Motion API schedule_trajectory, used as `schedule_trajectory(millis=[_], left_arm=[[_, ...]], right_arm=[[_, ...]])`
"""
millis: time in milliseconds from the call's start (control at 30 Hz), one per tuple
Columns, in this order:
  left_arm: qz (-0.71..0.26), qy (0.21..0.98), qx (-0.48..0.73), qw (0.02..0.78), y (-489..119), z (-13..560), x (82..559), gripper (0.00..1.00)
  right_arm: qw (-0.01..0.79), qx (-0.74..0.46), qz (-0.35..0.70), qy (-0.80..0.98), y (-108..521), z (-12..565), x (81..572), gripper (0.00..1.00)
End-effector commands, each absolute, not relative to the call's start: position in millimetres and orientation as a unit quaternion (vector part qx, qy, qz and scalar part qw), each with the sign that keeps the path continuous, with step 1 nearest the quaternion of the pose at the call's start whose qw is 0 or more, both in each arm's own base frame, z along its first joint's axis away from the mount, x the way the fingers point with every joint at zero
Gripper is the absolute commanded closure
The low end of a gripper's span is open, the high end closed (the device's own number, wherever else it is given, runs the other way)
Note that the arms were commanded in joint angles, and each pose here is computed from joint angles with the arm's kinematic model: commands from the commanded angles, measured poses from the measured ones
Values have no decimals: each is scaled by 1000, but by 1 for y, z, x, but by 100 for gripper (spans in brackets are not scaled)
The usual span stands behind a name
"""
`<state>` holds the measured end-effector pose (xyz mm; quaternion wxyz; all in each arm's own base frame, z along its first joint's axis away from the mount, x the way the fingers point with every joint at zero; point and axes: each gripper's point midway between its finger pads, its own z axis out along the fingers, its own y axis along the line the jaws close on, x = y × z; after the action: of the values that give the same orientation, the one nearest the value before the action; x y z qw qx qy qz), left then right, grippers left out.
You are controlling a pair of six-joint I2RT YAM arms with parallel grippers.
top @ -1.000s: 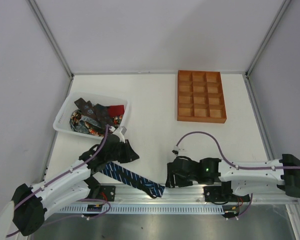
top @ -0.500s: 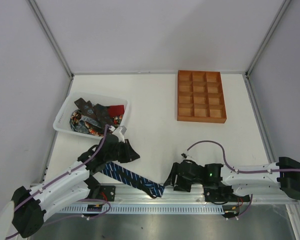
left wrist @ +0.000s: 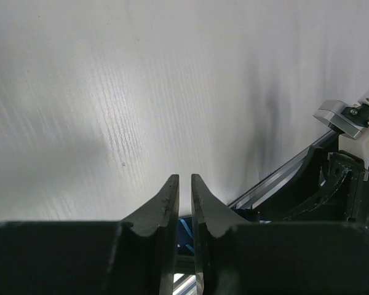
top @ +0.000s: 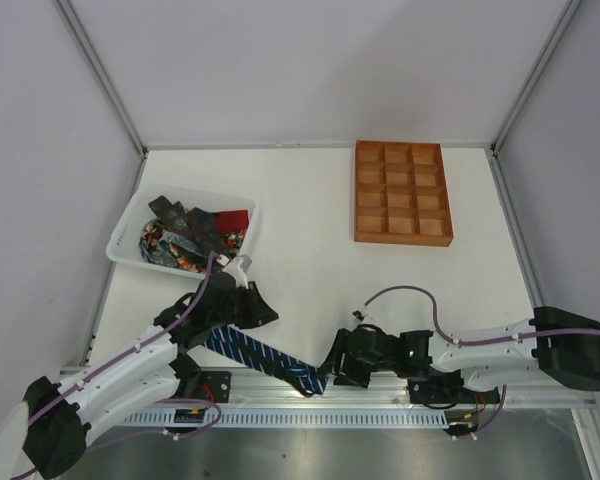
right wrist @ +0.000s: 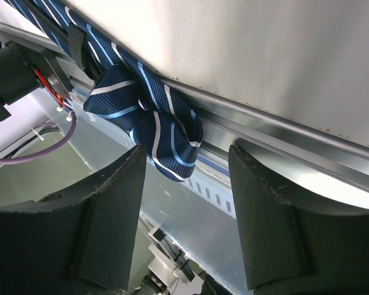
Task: Roll the ties
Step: Roll the tie
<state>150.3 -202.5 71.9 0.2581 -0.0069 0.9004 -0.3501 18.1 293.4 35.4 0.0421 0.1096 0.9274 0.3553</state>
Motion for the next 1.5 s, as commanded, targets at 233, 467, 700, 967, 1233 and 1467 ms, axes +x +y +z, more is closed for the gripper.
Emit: schedule_trajectory(millis=[233,467,700,967,1233,1467], left_arm=[[-364,893,-10,264,-204,82,149,81],[-360,895,-12,265,-202,81,150,81],[-352,895,-12,275,-201,87,154,81],[-352,893,-10,279,-205,89,160,80],[-361,894,3,265,-215,83,162,77],[-335,912,8,236,-217,64,164,74]], right_arm=[[35,97,380,919,318,44,18,49],[63,73,391,915,319,53,33,66],[116,14,366,923,315,64,60,97],[199,-49,277,939,282,60,118,100],[183,-67,276,941,241,39,153,91],[185,-69,296,935,239,47,160,64]])
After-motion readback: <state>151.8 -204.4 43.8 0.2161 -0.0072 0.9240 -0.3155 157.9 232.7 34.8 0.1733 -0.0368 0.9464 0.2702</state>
